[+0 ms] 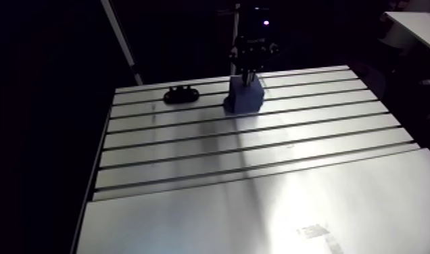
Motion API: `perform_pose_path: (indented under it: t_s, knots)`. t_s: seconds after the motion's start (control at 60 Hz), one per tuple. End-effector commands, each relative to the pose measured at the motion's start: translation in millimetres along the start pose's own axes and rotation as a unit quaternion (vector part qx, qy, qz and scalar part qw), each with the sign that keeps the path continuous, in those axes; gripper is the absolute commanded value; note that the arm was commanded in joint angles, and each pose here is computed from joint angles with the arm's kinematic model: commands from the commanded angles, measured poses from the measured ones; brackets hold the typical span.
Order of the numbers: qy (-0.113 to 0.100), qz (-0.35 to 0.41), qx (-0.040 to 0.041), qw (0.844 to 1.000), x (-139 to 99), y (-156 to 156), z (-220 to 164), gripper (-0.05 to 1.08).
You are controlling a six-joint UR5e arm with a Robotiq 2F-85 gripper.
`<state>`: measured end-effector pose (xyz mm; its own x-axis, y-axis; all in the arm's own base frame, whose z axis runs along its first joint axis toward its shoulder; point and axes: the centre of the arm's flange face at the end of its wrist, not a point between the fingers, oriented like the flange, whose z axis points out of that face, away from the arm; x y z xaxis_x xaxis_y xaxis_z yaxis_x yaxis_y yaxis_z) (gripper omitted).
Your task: Pick up the M10 bolt and insert it into the hex recess until seated.
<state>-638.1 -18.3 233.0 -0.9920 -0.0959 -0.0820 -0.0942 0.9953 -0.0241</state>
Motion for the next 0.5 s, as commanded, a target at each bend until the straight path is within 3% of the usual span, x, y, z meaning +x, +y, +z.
perform_pose_path:
  t_s: [0.017,0.5]
  knots:
    - [0.000,0.000,-0.0001,1.000,0.0,-0.3,0.0,1.08]
    - [-0.003,0.001,0.0008,1.000,-1.6,0.1,2.6,1.08]
